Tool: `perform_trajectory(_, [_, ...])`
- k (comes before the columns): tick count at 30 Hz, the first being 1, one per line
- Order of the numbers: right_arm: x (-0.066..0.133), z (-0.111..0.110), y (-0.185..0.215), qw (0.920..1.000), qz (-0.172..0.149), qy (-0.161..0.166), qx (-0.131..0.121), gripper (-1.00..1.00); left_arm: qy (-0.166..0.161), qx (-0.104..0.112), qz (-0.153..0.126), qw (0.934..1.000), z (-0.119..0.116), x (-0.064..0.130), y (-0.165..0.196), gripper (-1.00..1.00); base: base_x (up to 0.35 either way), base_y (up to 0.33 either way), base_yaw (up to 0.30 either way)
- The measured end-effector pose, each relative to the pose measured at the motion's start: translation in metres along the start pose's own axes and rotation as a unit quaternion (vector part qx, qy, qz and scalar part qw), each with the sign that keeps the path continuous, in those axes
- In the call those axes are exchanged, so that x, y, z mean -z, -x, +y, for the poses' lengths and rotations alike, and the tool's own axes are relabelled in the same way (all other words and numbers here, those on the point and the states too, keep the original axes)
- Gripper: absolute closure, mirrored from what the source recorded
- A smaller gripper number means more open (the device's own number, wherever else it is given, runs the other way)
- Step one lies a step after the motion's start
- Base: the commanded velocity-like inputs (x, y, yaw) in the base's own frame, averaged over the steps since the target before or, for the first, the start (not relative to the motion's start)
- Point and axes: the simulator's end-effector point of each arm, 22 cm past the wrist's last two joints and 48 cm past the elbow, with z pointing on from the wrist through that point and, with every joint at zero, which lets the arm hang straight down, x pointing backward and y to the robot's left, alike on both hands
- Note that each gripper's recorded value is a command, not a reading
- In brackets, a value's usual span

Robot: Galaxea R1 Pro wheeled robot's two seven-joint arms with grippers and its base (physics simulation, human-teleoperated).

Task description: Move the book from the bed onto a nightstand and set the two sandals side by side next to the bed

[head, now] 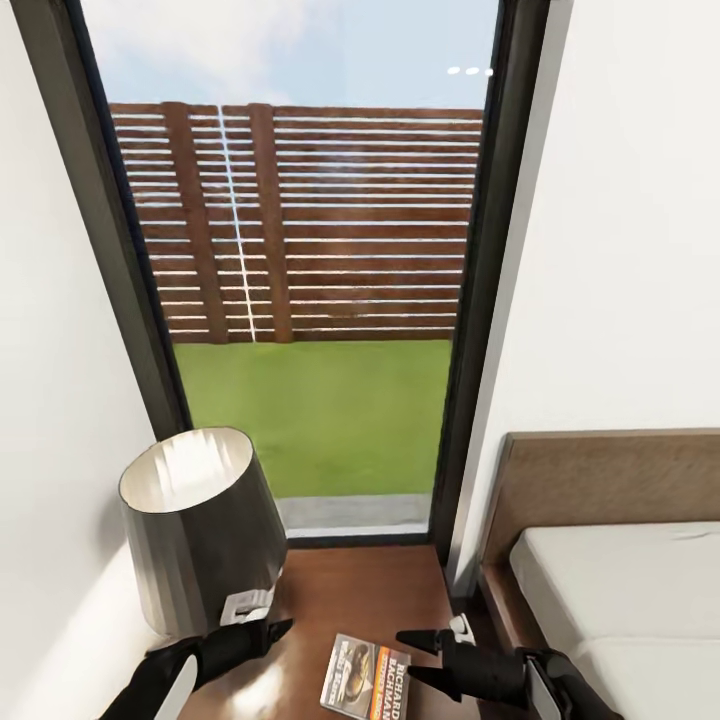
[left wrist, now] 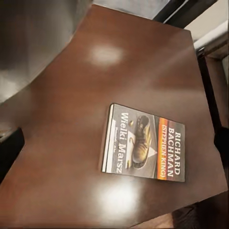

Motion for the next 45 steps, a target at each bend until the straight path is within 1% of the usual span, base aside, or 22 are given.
perform_trajectory(1, [0.001,0.001,0.0,1.0,0.0,-0.001,0.0,-1.0,0.029,-0.001,-0.004,0.9996,0.012,0.001,0.002,-1.0,0.0,0.0,0.0])
perform_trajectory(3, [0.002,0.004,0.001,1.0,-0.002,-0.001,0.005,-1.0,0.066,0.002,-0.002,0.9978,0.027,0.003,-0.002,-1.0,0.0,0.0,0.0])
perform_trajectory(4, [0.002,0.005,0.001,0.9999,-0.004,-0.002,0.01,-1.0,0.077,0.005,0.001,0.997,0.031,0.003,-0.006,-1.0,0.0,0.0,0.0])
perform_trajectory(8, [0.004,0.011,0.004,0.9995,-0.01,-0.002,0.029,-1.0,0.097,0.008,0.0,0.9953,0.038,0.003,-0.015,-1.0,0.0,0.0,0.0])
perform_trajectory(10, [0.005,0.014,0.005,0.9994,-0.011,-0.003,0.032,-1.0,0.102,0.01,0.002,0.9947,0.041,0.005,-0.02,-1.0,0.0,0.0,0.0])
perform_trajectory(12, [0.006,0.013,0.002,0.9991,-0.006,-0.011,0.042,-1.0,0.107,0.014,0.01,0.9941,0.043,0.006,-0.028,-1.0,0.0,0.0,0.0])
perform_trajectory(14, [0.009,0.01,0.0,0.9978,-0.001,-0.023,0.062,-1.0,0.11,0.017,0.016,0.9936,0.045,0.008,-0.034,-1.0,0.0,0.0,0.0])
perform_trajectory(16, [0.018,0.005,0.002,0.9955,0.002,-0.04,0.086,-1.0,0.113,0.019,0.022,0.9932,0.045,0.01,-0.038,-1.0,0.0,0.0,0.0])
perform_trajectory(20, [0.025,-0.002,-0.003,0.9922,0.016,-0.062,0.107,-1.0,0.117,0.026,0.038,0.992,0.047,0.014,-0.051,-1.0,0.0,0.0,0.0])
perform_trajectory(22, [0.034,-0.008,-0.005,0.9891,0.025,-0.078,0.122,-1.0,0.122,0.028,0.045,0.9911,0.05,0.016,-0.06,-1.0,0.0,0.0,0.0])
perform_trajectory(27, [0.048,-0.009,-0.003,0.9858,0.03,-0.095,0.135,-1.0,0.132,0.024,0.029,0.9905,0.056,0.022,-0.066,-1.0,0.0,0.0,0.0])
perform_trajectory(30, [0.052,-0.008,-0.003,0.9848,0.031,-0.101,0.138,-1.0,0.137,0.025,0.029,0.9898,0.059,0.026,-0.073,-1.0,0.0,0.0,0.0])
perform_trajectory(31, [0.054,-0.01,-0.002,0.9835,0.03,-0.109,0.141,-1.0,0.138,0.025,0.03,0.9896,0.059,0.028,-0.074,-1.0,0.0,0.0,0.0])
perform_trajectory(33, [0.058,-0.021,0.005,0.9765,0.021,-0.144,0.159,-1.0,0.139,0.025,0.031,0.9895,0.058,0.03,-0.074,-1.0,0.0,0.0,0.0])
perform_trajectory(35, [0.066,-0.037,0.017,0.9638,0.005,-0.193,0.184,-1.0,0.139,0.025,0.031,0.9894,0.056,0.032,-0.073,-1.0,0.0,0.0,0.0])
perform_trajectory(36, [0.071,-0.049,0.022,0.9552,-0.005,-0.222,0.196,-1.0,0.14,0.026,0.034,0.9893,0.056,0.034,-0.074,-1.0,0.0,0.0,0.0])
perform_trajectory(38, [0.074,-0.057,0.02,0.9505,-0.007,-0.241,0.196,-1.0,0.141,0.027,0.039,0.9888,0.056,0.036,-0.078,-1.0,0.0,0.0,0.0])
perform_trajectory(39, [0.074,-0.069,0.007,0.9504,0.0,-0.253,0.181,-1.0,0.144,0.03,0.048,0.9879,0.058,0.039,-0.088,-1.0,0.0,0.0,0.0])
perform_trajectory(40, [0.074,-0.072,0.0,0.9512,0.004,-0.256,0.173,-1.0,0.146,0.031,0.05,0.9876,0.058,0.04,-0.09,-1.0,0.0,0.0,0.0])
perform_trajectory(42, [0.073,-0.086,-0.025,0.9527,0.02,-0.266,0.146,-1.0,0.149,0.032,0.051,0.9869,0.059,0.044,-0.097,-1.0,0.0,0.0,0.0])
perform_trajectory(43, [0.073,-0.091,-0.034,0.9519,0.024,-0.272,0.139,-1.0,0.151,0.032,0.052,0.9867,0.06,0.045,-0.1,-1.0,0.0,0.0,0.0])
perform_trajectory(45, [0.074,-0.096,-0.039,0.9481,0.021,-0.282,0.144,-1.0,0.154,0.034,0.056,0.986,0.06,0.049,-0.105,-1.0,0.0,0.0,0.0])
